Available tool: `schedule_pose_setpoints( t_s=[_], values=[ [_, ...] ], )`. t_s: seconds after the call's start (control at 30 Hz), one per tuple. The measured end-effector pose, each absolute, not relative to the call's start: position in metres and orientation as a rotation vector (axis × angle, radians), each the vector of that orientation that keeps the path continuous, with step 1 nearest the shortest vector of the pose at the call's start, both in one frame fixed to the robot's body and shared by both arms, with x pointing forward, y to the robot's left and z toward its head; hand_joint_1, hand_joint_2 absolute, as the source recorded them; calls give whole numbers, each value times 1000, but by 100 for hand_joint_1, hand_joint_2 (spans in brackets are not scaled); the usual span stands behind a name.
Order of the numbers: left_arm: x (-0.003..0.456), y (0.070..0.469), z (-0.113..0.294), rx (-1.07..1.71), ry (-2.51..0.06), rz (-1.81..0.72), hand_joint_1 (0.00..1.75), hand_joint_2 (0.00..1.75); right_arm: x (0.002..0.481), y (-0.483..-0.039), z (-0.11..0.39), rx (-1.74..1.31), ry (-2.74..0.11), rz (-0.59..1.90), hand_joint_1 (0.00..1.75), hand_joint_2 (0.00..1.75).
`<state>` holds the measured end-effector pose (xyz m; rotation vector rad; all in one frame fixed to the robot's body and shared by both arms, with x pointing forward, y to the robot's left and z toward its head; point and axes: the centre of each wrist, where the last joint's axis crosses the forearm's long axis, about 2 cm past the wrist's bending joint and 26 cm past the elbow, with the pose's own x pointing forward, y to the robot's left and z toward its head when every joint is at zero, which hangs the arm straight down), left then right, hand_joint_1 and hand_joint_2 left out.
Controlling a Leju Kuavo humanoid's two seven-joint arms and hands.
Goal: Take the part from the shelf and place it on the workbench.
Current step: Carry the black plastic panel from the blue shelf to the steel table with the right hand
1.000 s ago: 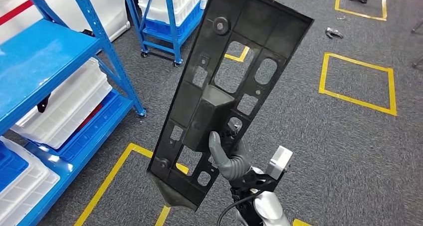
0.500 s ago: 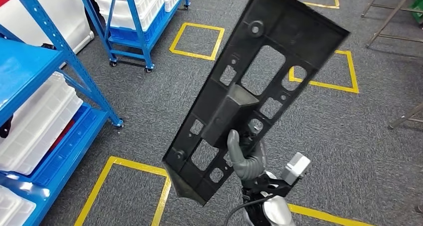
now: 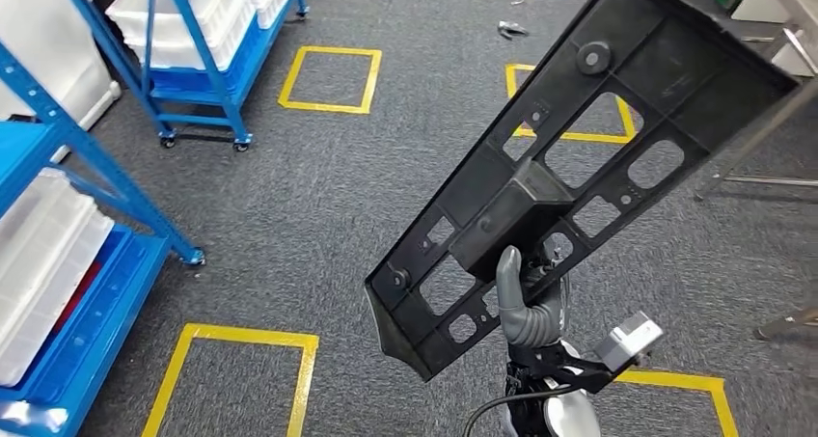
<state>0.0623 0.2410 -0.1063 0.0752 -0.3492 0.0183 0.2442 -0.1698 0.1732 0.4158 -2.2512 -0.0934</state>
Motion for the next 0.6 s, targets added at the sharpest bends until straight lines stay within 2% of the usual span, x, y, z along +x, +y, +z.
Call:
schedule_pose_setpoints(
  t_s=[0.6],
  values=[
    [63, 242, -106, 94, -350, 7, 0, 175, 245, -166, 177, 438, -2255, -93, 175, 175]
  ],
)
